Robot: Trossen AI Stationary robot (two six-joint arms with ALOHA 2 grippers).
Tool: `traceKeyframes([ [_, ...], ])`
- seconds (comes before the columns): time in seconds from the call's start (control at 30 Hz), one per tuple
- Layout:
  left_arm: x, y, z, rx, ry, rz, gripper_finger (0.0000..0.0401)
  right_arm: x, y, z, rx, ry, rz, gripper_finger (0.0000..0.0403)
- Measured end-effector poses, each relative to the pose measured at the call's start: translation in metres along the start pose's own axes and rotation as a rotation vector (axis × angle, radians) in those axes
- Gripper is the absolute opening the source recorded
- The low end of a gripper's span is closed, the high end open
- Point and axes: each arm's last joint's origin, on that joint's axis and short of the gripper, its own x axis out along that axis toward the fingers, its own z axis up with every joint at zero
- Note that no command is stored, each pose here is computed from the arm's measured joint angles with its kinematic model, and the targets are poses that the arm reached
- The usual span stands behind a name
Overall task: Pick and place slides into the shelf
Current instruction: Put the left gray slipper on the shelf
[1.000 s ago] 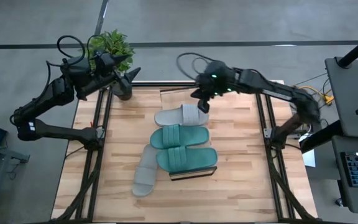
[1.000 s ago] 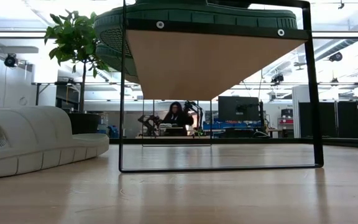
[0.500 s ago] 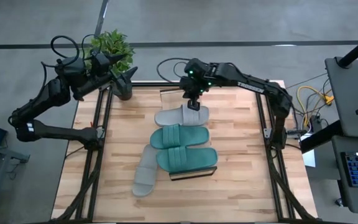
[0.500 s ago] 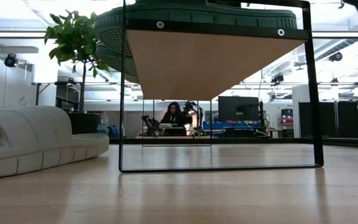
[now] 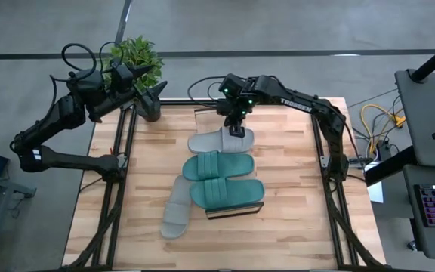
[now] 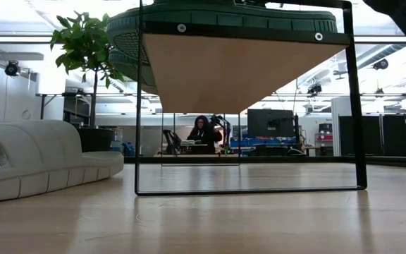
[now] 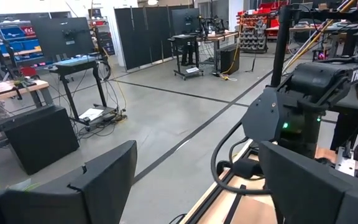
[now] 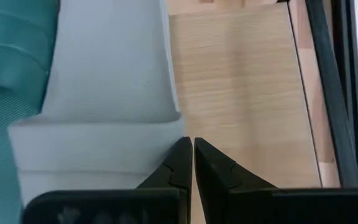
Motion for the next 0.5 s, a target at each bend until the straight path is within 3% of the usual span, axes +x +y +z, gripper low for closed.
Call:
traceKeyframes([
  [0.33,-0.001,0.001,0.000,-0.001,-0.002,0.008,0.0322,-0.026,0.004,0.010,0.004,-0.145,-0.067,0.0008],
  [0.5,-0.010,0.004,0.001,-0.004,-0.011,0.022,0.0322,-0.026,0.026,0.025,-0.031,-0.232,-0.050,0.0008],
])
